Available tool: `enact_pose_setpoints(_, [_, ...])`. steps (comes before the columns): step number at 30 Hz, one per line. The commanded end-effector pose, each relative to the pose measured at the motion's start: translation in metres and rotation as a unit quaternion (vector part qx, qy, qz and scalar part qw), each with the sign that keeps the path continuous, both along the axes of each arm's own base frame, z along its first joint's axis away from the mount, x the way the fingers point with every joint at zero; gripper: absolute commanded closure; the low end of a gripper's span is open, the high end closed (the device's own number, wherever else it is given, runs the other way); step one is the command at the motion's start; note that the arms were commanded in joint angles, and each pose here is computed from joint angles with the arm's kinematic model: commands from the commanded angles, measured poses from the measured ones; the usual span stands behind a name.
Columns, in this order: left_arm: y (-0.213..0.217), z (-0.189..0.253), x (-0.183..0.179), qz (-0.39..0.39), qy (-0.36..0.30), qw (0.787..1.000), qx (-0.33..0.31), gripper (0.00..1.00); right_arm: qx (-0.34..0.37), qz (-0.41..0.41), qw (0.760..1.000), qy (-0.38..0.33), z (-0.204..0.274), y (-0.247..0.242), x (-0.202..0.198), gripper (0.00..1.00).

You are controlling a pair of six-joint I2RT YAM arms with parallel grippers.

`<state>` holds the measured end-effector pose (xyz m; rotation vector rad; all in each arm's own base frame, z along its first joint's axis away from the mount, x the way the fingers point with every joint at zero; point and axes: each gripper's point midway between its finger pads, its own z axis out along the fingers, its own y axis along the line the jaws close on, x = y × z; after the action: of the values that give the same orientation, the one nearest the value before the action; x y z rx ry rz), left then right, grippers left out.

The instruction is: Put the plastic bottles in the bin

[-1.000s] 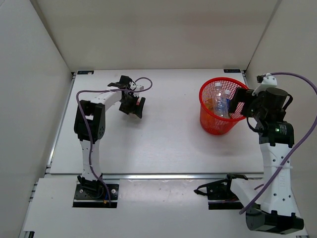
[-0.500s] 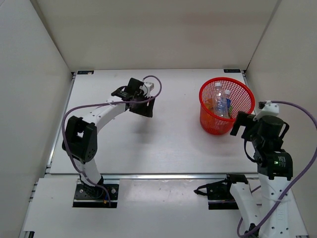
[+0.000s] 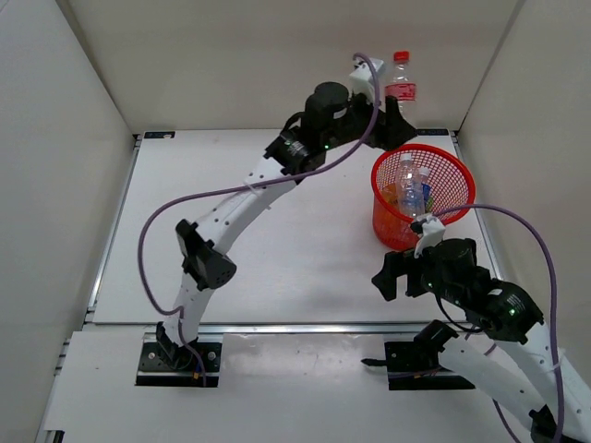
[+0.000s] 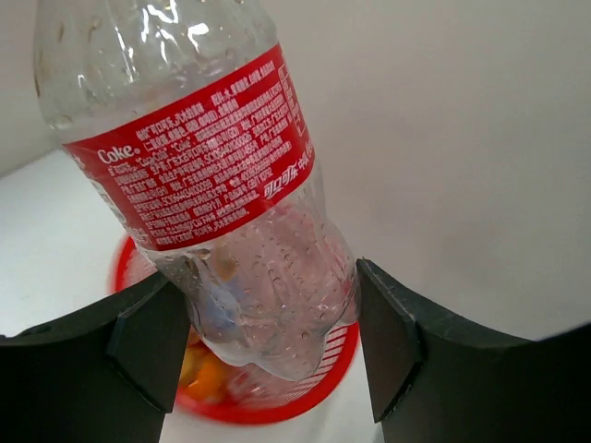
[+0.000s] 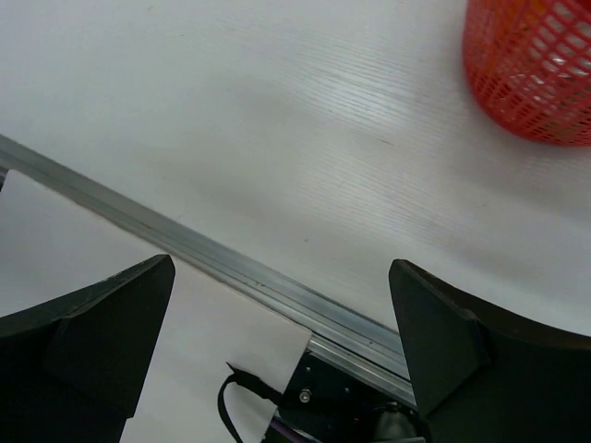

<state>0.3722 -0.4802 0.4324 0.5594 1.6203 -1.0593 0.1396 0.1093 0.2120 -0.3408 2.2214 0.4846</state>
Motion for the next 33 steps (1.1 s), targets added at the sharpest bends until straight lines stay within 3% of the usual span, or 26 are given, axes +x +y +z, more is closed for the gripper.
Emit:
enact_pose_setpoints(1, [-0.045, -0.048, 0.002, -0.070, 0.074, 0.994, -0.026, 0.47, 0.014, -0.022, 1.000, 0.000, 0.006, 0.013, 0.008, 0.01])
enact_pose_setpoints(7, [-0.087, -0.069, -0.032, -0.103, 0.032, 0.994, -0.002, 0.41, -0.018, 0.027, 0.999, 0.020, -0.006, 0.023, 0.000, 0.00])
enact_pose_setpoints(11, [-0.099, -0.085, -0.042, -0.122, 0.041, 0.992, 0.003, 0.39, 0.011, 0.034, 0.999, -0.002, 0.007, 0.024, 0.007, 0.01])
enact_pose_setpoints(12, [-0.100, -0.089, -0.043, -0.129, 0.050, 0.990, 0.003, 0.37, 0.011, 0.034, 0.999, 0.005, 0.005, 0.023, 0.008, 0.01])
enact_pose_setpoints(13, [-0.100, -0.096, -0.037, -0.124, 0.060, 0.990, 0.005, 0.28, 0.014, 0.021, 1.000, 0.004, 0.007, 0.018, 0.010, 0.01])
enact_pose_setpoints(14, [-0.104, -0.101, -0.043, -0.138, 0.066, 0.988, 0.009, 0.09, 0.009, 0.011, 1.000, 0.007, 0.004, 0.011, 0.011, 0.01])
enact_pose_setpoints(15, [-0.104, -0.104, -0.042, -0.140, 0.071, 0.988, 0.014, 0.01, 0.008, 0.013, 1.000, 0.004, 0.004, 0.010, 0.012, 0.01])
enact_pose_setpoints(20, [-0.085, -0.090, -0.053, -0.129, 0.062, 0.989, 0.041, 0.01, -0.029, -0.057, 0.998, 0.002, 0.005, -0.023, 0.028, 0.00])
enact_pose_setpoints(21, [-0.075, -0.067, -0.057, -0.116, 0.054, 0.991, 0.031, 0.02, -0.034, -0.076, 0.996, 0.001, 0.007, -0.031, 0.030, 0.01])
enact_pose_setpoints(23, [-0.042, -0.072, -0.047, -0.061, 0.076, 0.993, 0.066, 0.01, -0.054, -0.107, 0.993, -0.016, 0.015, -0.045, 0.041, 0.01])
enact_pose_setpoints(25, [0.007, -0.048, -0.052, -0.002, 0.066, 0.994, 0.085, 0.01, -0.059, -0.118, 0.990, -0.040, 0.028, -0.053, 0.046, 0.01])
enact_pose_setpoints(26, [0.042, -0.052, -0.053, 0.052, 0.070, 0.990, 0.114, 0.01, -0.060, -0.130, 0.989, -0.043, 0.031, -0.058, 0.049, 0.01])
enact_pose_setpoints(27, [0.062, -0.092, -0.054, 0.076, 0.097, 0.979, 0.161, 0.02, -0.061, -0.149, 0.986, -0.047, 0.035, -0.064, 0.052, 0.00])
enact_pose_setpoints(28, [0.103, -0.073, -0.059, 0.131, 0.092, 0.974, 0.159, 0.01, -0.060, -0.161, 0.984, -0.053, 0.040, -0.068, 0.052, 0.01])
enact_pose_setpoints(29, [0.149, -0.094, -0.066, 0.185, 0.120, 0.958, 0.185, 0.01, -0.060, -0.181, 0.980, -0.055, 0.043, -0.075, 0.053, 0.01])
enact_pose_setpoints(30, [0.189, -0.144, -0.067, 0.222, 0.160, 0.931, 0.241, 0.02, -0.067, -0.210, 0.974, -0.049, 0.041, -0.085, 0.052, 0.01])
enact_pose_setpoints(31, [0.231, -0.134, -0.073, 0.267, 0.183, 0.923, 0.206, 0.01, -0.076, -0.230, 0.969, -0.041, 0.039, -0.093, 0.048, 0.01])
enact_pose_setpoints(32, [0.269, -0.154, -0.098, 0.291, 0.219, 0.908, 0.206, 0.01, -0.089, -0.254, 0.962, -0.038, 0.037, -0.103, 0.046, 0.01])
enact_pose_setpoints(33, [0.309, -0.193, -0.106, 0.325, 0.258, 0.878, 0.238, 0.01, -0.100, -0.281, 0.954, -0.031, 0.034, -0.114, 0.041, 0.01])
